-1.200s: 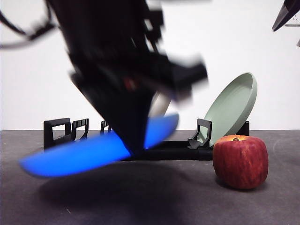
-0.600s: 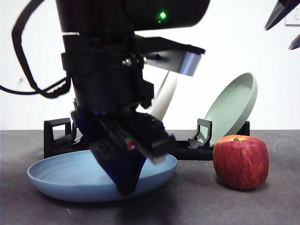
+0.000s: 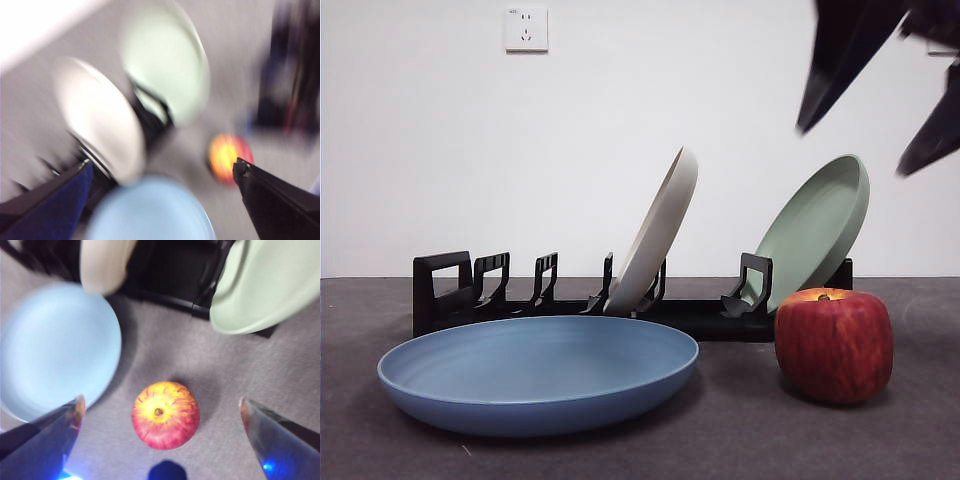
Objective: Take the blue plate from the plate rack,put the plate on the table,take the apple from the table,put the apple in the plate
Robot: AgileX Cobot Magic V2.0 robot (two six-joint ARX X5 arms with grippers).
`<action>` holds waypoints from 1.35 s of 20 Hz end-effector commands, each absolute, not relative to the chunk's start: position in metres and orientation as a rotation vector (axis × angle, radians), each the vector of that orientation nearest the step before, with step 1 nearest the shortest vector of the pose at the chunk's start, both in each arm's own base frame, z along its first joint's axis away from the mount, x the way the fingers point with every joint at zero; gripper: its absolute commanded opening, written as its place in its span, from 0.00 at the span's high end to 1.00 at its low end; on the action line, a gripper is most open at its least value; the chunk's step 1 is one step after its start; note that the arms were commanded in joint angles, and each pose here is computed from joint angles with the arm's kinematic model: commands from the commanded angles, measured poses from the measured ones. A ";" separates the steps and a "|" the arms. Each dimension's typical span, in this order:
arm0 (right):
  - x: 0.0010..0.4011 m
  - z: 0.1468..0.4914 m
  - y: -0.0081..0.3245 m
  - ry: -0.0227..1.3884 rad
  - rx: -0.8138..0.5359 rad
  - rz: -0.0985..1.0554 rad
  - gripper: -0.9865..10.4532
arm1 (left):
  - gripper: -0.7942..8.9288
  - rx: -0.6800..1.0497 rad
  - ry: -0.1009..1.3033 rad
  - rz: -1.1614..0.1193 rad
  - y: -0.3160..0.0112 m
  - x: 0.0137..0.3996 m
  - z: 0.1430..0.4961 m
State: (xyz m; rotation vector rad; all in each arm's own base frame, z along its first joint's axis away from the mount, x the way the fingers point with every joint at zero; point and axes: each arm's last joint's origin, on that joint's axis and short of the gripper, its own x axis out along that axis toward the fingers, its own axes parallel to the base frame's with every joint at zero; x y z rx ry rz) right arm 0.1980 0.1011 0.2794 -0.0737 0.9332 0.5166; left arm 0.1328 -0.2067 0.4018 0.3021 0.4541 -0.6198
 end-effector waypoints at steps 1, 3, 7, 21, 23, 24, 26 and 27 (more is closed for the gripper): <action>0.206 0.265 0.120 0.969 -0.161 0.501 0.44 | 0.43 0.260 0.380 -0.574 -0.178 0.131 0.434; 0.212 0.248 0.135 1.010 -0.229 0.478 0.44 | 0.43 0.229 0.329 -0.527 -0.152 0.127 0.456; 0.226 0.211 0.154 1.135 -0.291 0.481 0.44 | 0.43 0.174 0.284 -0.419 -0.110 0.118 0.474; 0.229 0.207 0.171 1.162 -0.285 0.503 0.92 | 0.43 0.217 0.195 0.043 -0.050 0.086 0.485; 0.228 0.231 0.186 1.078 -0.278 0.557 0.92 | 0.43 0.272 0.213 0.138 -0.047 0.085 0.483; 0.229 0.242 0.195 1.043 -0.270 0.599 0.92 | 0.43 0.291 0.225 0.166 -0.046 0.084 0.481; 0.230 0.254 0.211 0.983 -0.246 0.690 0.92 | 0.43 0.322 0.248 0.195 -0.044 0.083 0.479; 0.231 0.258 0.222 0.961 -0.244 0.724 0.92 | 0.43 0.341 0.263 0.198 -0.043 0.083 0.477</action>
